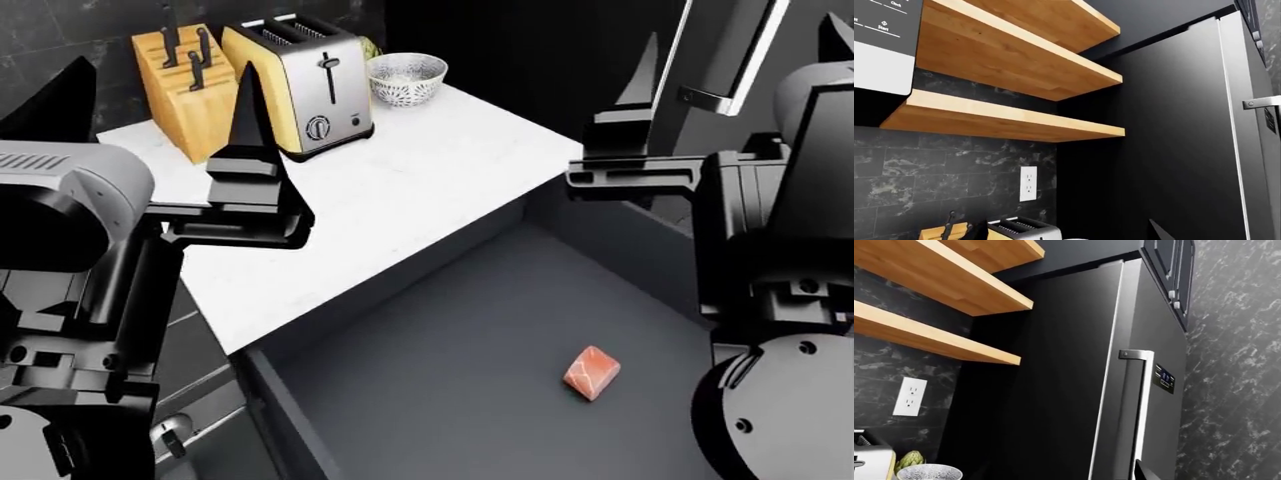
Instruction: Close the right drawer.
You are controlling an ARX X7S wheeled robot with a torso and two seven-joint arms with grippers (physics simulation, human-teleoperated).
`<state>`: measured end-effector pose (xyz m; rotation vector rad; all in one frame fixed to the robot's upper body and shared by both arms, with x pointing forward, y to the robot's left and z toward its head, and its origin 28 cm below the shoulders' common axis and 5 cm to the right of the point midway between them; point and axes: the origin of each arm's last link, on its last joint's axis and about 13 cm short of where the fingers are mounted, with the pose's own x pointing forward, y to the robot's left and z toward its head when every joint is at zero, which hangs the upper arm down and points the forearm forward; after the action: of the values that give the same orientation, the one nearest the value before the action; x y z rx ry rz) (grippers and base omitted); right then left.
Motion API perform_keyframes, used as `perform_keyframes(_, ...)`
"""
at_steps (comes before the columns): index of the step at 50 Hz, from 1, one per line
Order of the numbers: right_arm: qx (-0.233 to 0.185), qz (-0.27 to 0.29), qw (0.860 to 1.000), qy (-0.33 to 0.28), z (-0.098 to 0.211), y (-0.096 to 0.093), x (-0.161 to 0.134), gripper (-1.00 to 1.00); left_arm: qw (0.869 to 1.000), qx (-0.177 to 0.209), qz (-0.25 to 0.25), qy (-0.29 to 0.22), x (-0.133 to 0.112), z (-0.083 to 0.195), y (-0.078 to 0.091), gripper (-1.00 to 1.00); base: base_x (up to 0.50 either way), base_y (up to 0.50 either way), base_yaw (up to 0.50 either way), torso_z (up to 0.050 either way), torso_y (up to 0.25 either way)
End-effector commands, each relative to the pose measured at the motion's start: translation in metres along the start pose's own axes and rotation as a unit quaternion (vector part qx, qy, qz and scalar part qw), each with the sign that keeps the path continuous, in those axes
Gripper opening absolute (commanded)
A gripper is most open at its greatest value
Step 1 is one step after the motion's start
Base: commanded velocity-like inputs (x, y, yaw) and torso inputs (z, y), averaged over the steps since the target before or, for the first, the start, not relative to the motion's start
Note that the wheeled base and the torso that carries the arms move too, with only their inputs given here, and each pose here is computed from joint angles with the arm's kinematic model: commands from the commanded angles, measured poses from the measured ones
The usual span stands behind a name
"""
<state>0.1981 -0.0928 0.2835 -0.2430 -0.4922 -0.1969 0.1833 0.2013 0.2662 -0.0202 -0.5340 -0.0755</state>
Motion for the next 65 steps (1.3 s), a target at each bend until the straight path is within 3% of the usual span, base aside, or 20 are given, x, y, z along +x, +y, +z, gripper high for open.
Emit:
perform_keyframes(1, -0.003, -0.007, 1.0, 0.006, -0.002, -0.003, -0.001, 1.0, 1.0, 0.0, 0.0, 0.0, 0.0, -0.001, 0.0, 1.0, 0.0, 0.0, 0.0, 0.0, 0.0)
perform_keyframes(38, -0.048, -0.087, 0.987, 0.129, -0.022, -0.05, -0.044, 1.0, 1.0, 0.002, -0.001, 0.003, 0.0, -0.001, 0.0, 1.0, 0.0, 0.0, 0.0, 0.0, 0.0)
perform_keyframes(65, -0.031, -0.105, 0.976, 0.189, -0.057, -0.059, -0.063, 1.0, 1.0, 0.0, -0.001, 0.007, -0.002, -0.004, -0.001, 1.0, 0.0, 0.0, 0.0, 0.0, 0.0)
